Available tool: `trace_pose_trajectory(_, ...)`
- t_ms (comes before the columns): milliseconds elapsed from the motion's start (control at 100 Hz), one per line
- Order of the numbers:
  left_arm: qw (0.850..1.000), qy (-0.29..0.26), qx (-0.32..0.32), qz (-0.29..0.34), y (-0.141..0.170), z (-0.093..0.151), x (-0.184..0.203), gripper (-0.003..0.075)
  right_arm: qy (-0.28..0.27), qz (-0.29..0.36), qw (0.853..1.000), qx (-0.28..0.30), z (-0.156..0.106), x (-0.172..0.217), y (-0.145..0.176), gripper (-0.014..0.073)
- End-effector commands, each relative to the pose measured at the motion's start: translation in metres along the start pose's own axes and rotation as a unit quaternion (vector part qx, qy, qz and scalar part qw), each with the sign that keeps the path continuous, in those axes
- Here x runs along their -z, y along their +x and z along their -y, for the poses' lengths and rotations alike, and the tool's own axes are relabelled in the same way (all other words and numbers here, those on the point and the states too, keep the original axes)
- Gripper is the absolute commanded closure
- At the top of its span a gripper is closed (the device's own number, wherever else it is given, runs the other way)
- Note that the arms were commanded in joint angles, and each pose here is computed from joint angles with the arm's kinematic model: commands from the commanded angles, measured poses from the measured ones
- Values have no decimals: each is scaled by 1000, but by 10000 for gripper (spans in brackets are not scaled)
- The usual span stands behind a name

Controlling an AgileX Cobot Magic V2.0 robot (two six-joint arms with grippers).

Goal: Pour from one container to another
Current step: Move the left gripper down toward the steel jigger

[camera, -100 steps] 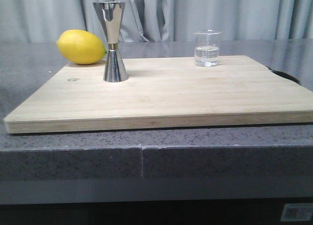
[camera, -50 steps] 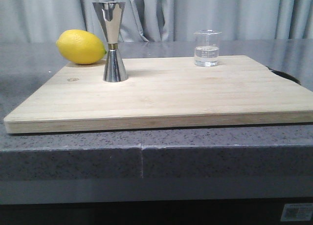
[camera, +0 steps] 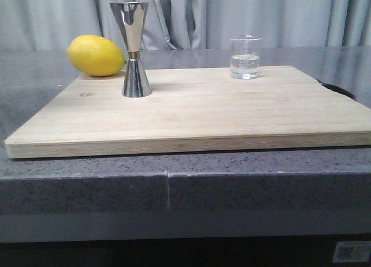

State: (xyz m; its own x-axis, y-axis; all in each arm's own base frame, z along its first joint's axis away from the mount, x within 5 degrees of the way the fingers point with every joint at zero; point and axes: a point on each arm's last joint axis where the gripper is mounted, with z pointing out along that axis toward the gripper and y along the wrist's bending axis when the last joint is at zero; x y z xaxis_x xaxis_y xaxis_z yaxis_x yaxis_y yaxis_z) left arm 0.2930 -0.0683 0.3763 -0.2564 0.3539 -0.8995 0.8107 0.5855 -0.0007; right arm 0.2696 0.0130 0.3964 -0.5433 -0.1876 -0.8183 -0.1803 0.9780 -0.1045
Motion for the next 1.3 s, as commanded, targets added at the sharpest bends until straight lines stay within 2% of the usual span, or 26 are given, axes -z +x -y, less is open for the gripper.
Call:
trace_pose_trajectory(0, 996, 41, -39, 74, -6, 16, 3, 27, 18, 58, 998, 8, 4, 10, -12, -62)
trace_pose_trajectory(120, 992, 59, -56, 94, 11, 20, -5, 29, 19, 58, 998, 16, 4, 10, -12, -62)
trace_pose_trajectory(250, 991, 68, -40, 110, 25, 21, -12, 29, 19, 57, 998, 17, 4, 9, -10, -62)
trace_pose_trajectory(460, 994, 52, -13, 92, 37, 9, -25, 29, 19, 55, 998, 17, 3, 7, -8, -62)
trace_pose_trajectory(790, 990, 114, 16, 87, 45, 14, -43, 29, 21, 63, 998, 17, 4, 7, -10, -62)
trace_pose_trajectory(910, 986, 140, -2, 96, 49, 13, -49, 29, 21, 63, 998, 18, 4, 7, -10, -62)
trace_pose_trajectory(1290, 981, 163, 1, 107, 68, 1, -72, 29, 29, 72, 996, 41, 4, -5, -1, -62)
